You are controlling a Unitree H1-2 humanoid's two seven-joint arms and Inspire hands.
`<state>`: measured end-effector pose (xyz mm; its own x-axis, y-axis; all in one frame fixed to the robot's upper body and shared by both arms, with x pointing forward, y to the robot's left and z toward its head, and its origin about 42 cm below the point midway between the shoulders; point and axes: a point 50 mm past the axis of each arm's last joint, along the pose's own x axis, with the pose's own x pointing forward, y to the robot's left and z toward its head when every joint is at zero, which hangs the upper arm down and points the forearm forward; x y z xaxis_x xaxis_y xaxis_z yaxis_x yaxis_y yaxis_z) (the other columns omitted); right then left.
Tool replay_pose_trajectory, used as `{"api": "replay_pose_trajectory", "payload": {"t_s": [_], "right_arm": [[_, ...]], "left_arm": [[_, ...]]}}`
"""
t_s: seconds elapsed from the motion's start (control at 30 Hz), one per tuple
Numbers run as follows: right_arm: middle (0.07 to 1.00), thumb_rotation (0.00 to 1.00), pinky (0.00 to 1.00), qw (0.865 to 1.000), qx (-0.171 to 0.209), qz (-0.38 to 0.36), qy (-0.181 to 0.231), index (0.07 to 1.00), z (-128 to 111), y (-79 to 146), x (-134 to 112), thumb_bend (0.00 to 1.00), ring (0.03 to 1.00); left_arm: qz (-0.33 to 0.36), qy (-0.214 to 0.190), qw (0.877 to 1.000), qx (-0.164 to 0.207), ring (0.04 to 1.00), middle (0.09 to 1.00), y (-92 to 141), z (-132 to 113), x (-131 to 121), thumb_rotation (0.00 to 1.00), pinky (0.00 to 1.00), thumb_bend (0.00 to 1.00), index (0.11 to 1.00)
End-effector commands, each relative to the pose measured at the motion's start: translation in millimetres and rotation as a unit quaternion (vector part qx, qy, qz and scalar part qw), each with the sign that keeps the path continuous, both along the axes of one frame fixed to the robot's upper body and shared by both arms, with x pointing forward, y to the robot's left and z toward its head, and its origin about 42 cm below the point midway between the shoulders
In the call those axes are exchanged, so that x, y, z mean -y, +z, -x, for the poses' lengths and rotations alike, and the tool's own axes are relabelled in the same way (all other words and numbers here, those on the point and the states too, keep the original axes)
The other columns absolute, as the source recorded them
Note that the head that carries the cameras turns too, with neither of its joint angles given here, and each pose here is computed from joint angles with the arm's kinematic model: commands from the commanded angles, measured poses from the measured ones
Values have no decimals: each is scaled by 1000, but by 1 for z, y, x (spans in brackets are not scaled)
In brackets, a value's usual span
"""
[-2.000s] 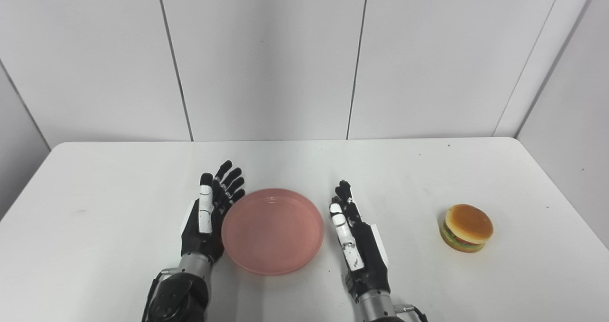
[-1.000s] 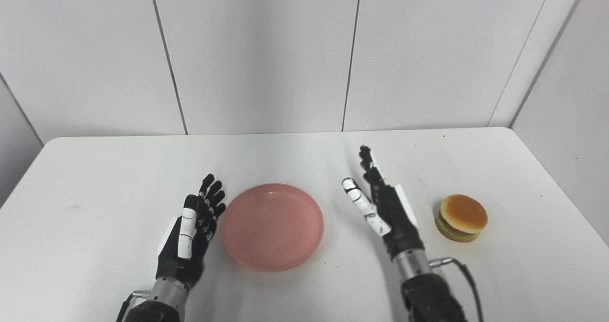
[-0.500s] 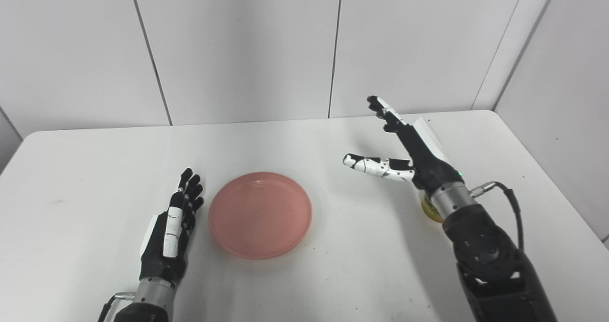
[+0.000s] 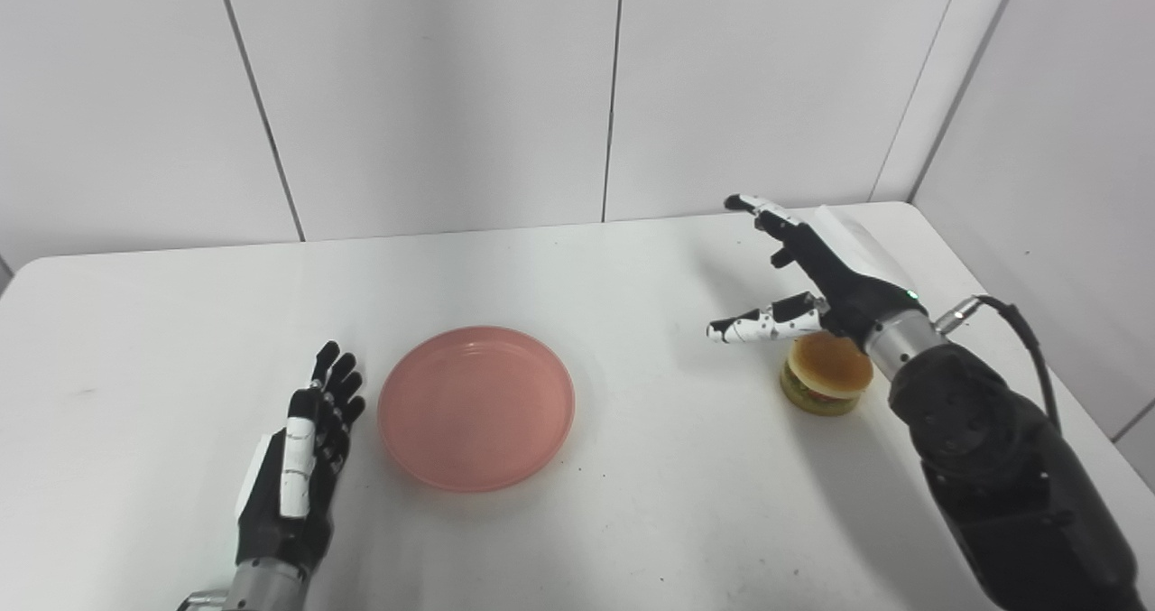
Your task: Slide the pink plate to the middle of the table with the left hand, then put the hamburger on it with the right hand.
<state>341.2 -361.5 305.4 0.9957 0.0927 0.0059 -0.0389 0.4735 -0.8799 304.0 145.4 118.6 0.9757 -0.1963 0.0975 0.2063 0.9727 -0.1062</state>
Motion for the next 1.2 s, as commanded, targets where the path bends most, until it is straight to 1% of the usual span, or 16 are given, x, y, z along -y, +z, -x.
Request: {"api": "replay_pose_trajectory", "payload": {"t_s": [0.0, 0.03, 0.1, 0.13, 0.17, 0.2, 0.27, 0.3, 0.4, 0.47, 0.6, 0.67, 0.77, 0.87, 1.07, 1.17], "right_arm": [[913, 197, 788, 999, 31, 33, -3, 879, -4, 23, 8, 840, 903], [912, 202, 788, 999, 29, 38, -5, 878, -5, 24, 11, 847, 904], [918, 259, 758, 998, 25, 48, -9, 883, -7, 24, 13, 871, 903], [919, 270, 755, 998, 19, 62, -19, 883, -7, 25, 15, 875, 903], [924, 307, 740, 997, 15, 72, -25, 886, -7, 26, 16, 890, 900], [924, 330, 764, 995, 8, 90, -32, 888, -8, 26, 18, 904, 909], [923, 339, 782, 992, -6, 116, -39, 888, -10, 26, 22, 910, 915], [925, 356, 842, 991, -14, 126, -42, 896, -11, 25, 24, 921, 934], [933, 354, 933, 990, -33, 130, -47, 908, -14, 21, 30, 952, 959], [945, 395, 962, 989, -47, 132, -50, 930, -13, 19, 33, 979, 974], [942, 421, 960, 984, -63, 158, -54, 936, -14, 13, 39, 997, 967], [942, 419, 968, 983, -69, 161, -53, 933, -15, 9, 42, 1000, 968], [944, 353, 977, 983, -79, 159, -51, 937, -16, 4, 47, 1000, 971], [948, 334, 966, 981, -93, 162, -52, 938, -19, -2, 50, 1000, 968], [955, 358, 920, 979, -113, 160, -56, 940, -23, -14, 57, 1000, 958], [950, 352, 896, 979, -115, 160, -53, 936, -25, -22, 60, 1000, 947]], "left_arm": [[5, 2, 999, -34, 1000, 1000, -15, 8, -8, 1000, 1000, 781, 1000], [2, 1, 999, -34, 1000, 1000, -15, 9, -9, 1000, 1000, 784, 1000], [-2, 1, 999, -34, 1000, 1000, -15, 8, -11, 1000, 1000, 774, 1000], [-3, 2, 999, -35, 1000, 1000, -15, 8, -12, 1000, 1000, 772, 1000], [-3, 2, 999, -36, 1000, 1000, -15, 7, -12, 1000, 1000, 767, 1000], [-1, 4, 999, -35, 1000, 1000, -16, 6, -13, 1000, 1000, 758, 1000], [2, 8, 999, -33, 1000, 1000, -18, 5, -14, 1000, 1000, 753, 1000], [3, 9, 999, -32, 1000, 1000, -19, 4, -15, 1000, 1000, 759, 1000], [4, 10, 999, -32, 1000, 1000, -20, 3, -17, 1000, 1000, 767, 1000], [7, 9, 999, -33, 1000, 1000, -21, 2, -18, 1000, 1000, 779, 1000], [14, 9, 999, -38, 1000, 1000, -25, 2, -21, 1000, 1000, 788, 1000], [15, 7, 999, -33, 1000, 1000, -26, 1, -22, 1000, 1000, 772, 1000], [11, 6, 999, -33, 1000, 1000, -26, 0, -23, 1000, 1000, 776, 1000], [13, 7, 999, -35, 1000, 1000, -25, 0, -23, 1000, 1000, 775, 1000], [13, 6, 999, -31, 1000, 1000, -26, 1, -23, 1000, 1000, 772, 1000], [13, 5, 999, -31, 1000, 1000, -25, 0, -23, 1000, 1000, 771, 1000]]}}
